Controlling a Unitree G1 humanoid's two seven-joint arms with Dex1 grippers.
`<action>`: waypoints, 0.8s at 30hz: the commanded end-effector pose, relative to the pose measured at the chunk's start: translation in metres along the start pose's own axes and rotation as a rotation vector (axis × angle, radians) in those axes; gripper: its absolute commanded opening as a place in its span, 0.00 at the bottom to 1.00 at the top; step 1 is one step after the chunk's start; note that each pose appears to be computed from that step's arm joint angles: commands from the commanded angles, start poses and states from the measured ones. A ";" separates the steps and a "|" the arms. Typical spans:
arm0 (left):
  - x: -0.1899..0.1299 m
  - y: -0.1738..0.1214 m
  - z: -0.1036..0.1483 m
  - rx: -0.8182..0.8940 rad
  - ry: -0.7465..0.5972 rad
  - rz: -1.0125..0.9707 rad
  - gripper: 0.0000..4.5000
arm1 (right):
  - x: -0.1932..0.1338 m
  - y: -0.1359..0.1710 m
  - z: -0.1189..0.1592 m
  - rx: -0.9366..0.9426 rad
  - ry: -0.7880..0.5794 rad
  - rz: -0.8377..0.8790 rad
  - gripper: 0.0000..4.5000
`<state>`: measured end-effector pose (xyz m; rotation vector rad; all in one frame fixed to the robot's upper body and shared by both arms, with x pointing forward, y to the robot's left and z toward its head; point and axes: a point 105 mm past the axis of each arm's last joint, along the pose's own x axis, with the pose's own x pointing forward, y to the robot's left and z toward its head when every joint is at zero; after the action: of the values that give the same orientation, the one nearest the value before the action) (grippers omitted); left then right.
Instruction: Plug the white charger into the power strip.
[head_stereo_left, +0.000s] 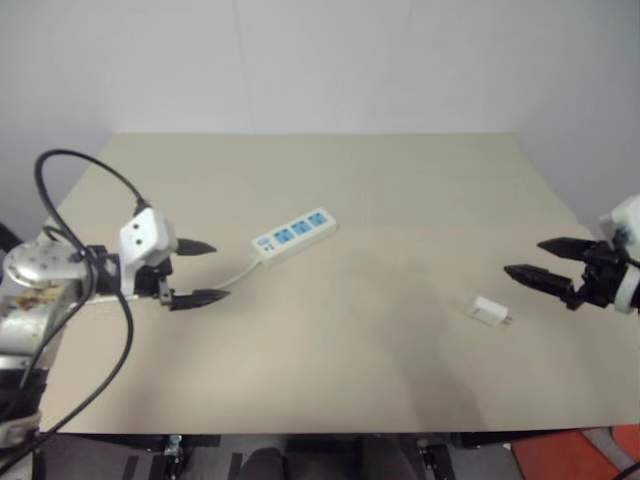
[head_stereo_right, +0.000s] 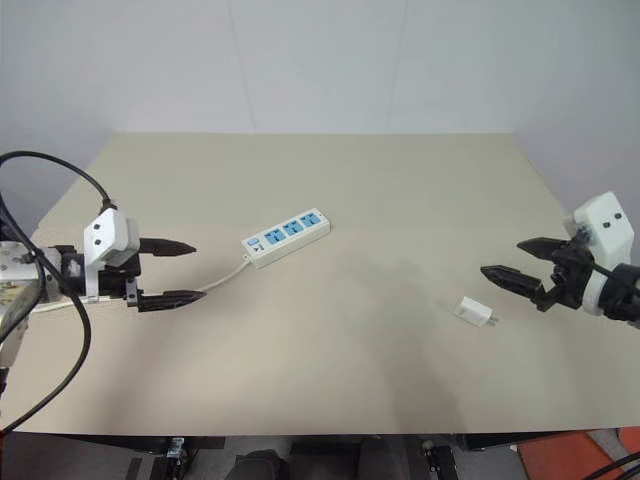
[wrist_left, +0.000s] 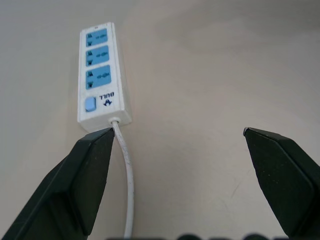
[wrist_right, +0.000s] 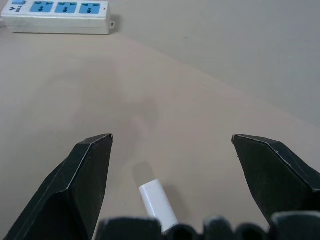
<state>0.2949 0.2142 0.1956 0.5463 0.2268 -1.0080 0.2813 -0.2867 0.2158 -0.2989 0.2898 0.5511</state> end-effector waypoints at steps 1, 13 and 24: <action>-0.003 0.014 0.008 0.038 0.010 0.086 1.00 | -0.006 -0.003 0.018 -0.039 -0.018 -0.016 0.99; 0.015 0.043 0.003 0.030 0.072 0.188 1.00 | 0.014 0.015 0.052 -0.104 -0.076 0.100 0.99; 0.083 0.067 -0.026 -0.132 0.222 0.241 1.00 | 0.023 0.015 0.078 -0.166 -0.104 0.131 0.99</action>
<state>0.3904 0.1916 0.1535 0.5181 0.4143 -0.7348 0.3087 -0.2352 0.2631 -0.3795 0.1983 0.7320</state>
